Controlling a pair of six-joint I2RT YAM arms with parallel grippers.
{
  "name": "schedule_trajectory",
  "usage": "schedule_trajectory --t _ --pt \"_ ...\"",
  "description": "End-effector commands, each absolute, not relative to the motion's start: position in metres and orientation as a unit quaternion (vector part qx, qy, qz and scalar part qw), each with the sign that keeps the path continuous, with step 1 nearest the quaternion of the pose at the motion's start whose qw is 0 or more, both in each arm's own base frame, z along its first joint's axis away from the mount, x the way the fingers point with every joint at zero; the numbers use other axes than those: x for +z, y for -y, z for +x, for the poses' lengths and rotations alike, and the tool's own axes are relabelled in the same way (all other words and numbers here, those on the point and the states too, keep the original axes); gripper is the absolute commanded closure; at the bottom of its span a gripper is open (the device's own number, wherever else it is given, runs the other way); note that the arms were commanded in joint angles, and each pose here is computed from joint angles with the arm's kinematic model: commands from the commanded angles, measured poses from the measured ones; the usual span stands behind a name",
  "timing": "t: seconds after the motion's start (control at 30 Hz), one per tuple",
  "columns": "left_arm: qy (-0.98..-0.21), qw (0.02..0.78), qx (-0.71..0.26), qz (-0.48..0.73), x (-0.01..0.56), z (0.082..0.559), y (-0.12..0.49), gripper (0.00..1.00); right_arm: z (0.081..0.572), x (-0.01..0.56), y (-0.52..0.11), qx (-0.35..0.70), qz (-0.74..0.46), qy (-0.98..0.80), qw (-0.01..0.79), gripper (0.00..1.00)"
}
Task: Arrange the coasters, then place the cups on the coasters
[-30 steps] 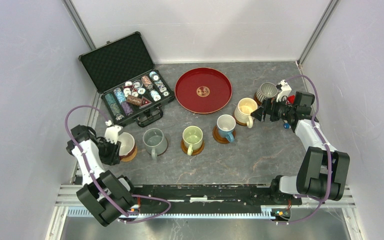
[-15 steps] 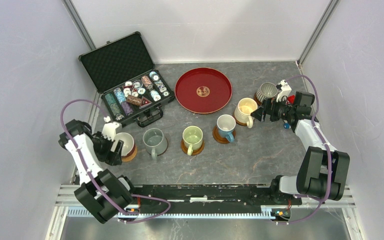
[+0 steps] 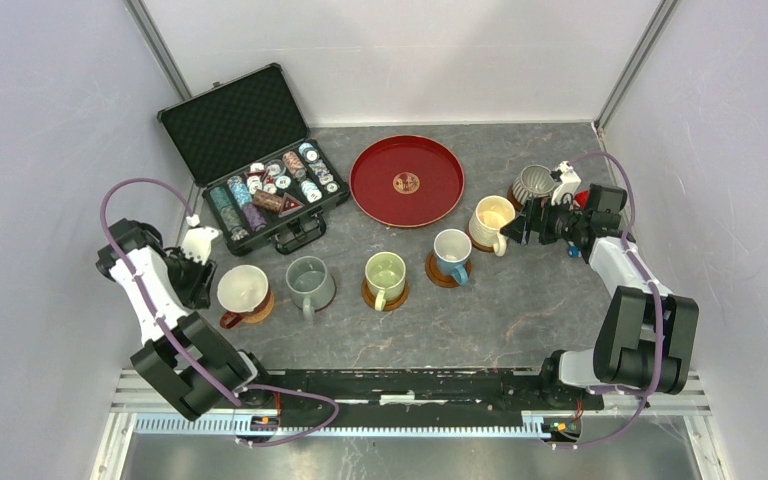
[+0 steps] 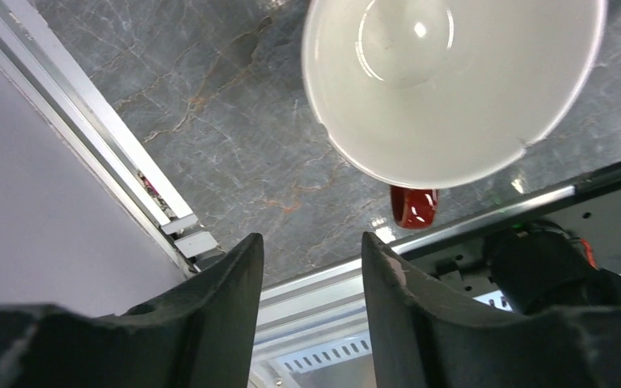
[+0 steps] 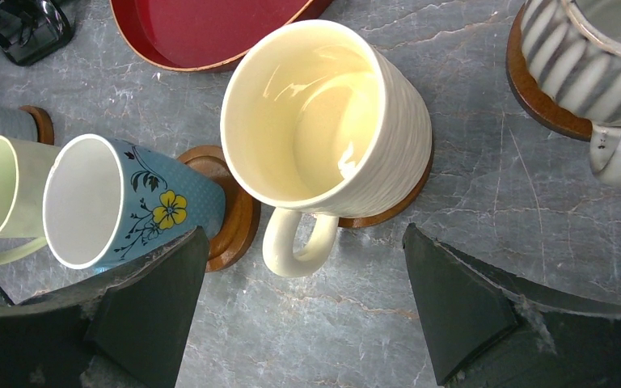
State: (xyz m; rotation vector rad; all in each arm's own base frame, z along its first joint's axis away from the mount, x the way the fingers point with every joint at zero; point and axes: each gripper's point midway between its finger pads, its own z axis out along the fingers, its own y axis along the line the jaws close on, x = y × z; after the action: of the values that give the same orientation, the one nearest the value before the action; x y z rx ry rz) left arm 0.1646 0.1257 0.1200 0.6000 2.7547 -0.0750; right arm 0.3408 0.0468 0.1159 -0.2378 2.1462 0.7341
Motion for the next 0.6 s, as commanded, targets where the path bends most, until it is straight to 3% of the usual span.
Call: schedule_trajectory --t 0.0,0.27,0.57 --pt "-0.958 0.164 0.011 0.236 0.108 0.171 -0.145 0.51 0.351 0.129 -0.045 0.290 -0.111 -0.844 0.438 0.02" --pt "-0.956 0.170 0.001 0.240 0.087 0.177 -0.144 0.61 0.351 0.128 -0.043 0.283 -0.111 -0.845 0.441 0.02" --pt "-0.953 0.168 -0.055 0.247 0.061 0.176 -0.130 0.58 0.349 0.137 -0.042 0.276 -0.113 -0.842 0.450 0.02"
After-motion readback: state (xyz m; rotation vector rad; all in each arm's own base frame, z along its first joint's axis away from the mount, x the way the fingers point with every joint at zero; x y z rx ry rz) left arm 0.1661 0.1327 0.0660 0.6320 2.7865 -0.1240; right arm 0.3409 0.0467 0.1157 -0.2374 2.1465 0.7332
